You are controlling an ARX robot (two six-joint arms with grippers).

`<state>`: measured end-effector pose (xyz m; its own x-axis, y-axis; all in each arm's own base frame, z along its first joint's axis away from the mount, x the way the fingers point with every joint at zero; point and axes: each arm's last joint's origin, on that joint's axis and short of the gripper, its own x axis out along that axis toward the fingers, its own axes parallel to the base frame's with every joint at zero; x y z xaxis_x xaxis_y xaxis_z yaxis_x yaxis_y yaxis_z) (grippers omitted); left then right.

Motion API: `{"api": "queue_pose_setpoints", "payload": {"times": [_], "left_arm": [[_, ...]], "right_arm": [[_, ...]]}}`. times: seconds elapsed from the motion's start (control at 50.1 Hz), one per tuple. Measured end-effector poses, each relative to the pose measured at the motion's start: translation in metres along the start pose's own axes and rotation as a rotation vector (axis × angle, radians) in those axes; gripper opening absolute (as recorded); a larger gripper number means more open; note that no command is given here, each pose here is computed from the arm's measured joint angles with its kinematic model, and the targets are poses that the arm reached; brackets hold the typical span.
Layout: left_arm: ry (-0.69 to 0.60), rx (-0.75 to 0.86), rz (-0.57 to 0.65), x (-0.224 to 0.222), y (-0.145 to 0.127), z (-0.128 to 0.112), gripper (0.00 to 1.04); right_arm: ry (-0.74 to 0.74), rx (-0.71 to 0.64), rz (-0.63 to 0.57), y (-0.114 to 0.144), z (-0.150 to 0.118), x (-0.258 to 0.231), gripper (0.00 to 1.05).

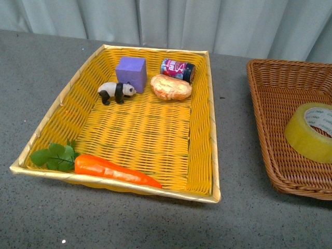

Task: Move tape to another basket

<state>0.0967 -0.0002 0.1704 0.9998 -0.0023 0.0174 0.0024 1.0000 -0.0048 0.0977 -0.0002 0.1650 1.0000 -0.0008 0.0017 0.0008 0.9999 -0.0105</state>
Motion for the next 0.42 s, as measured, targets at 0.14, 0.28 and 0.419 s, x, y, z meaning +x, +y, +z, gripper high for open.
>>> {"api": "queue_pose_setpoints", "payload": {"times": [0.14, 0.28, 0.419], "left_arm": [[0.000, 0.000, 0.000, 0.0000, 0.0000, 0.0000, 0.98], [0.000, 0.000, 0.000, 0.0000, 0.0000, 0.0000, 0.98], [0.000, 0.000, 0.000, 0.0000, 0.0000, 0.0000, 0.98]], "right_arm": [[0.000, 0.000, 0.000, 0.0000, 0.0000, 0.0000, 0.95], [0.000, 0.000, 0.000, 0.0000, 0.0000, 0.0000, 0.96], [0.000, 0.000, 0.000, 0.0000, 0.0000, 0.0000, 0.96]]}}
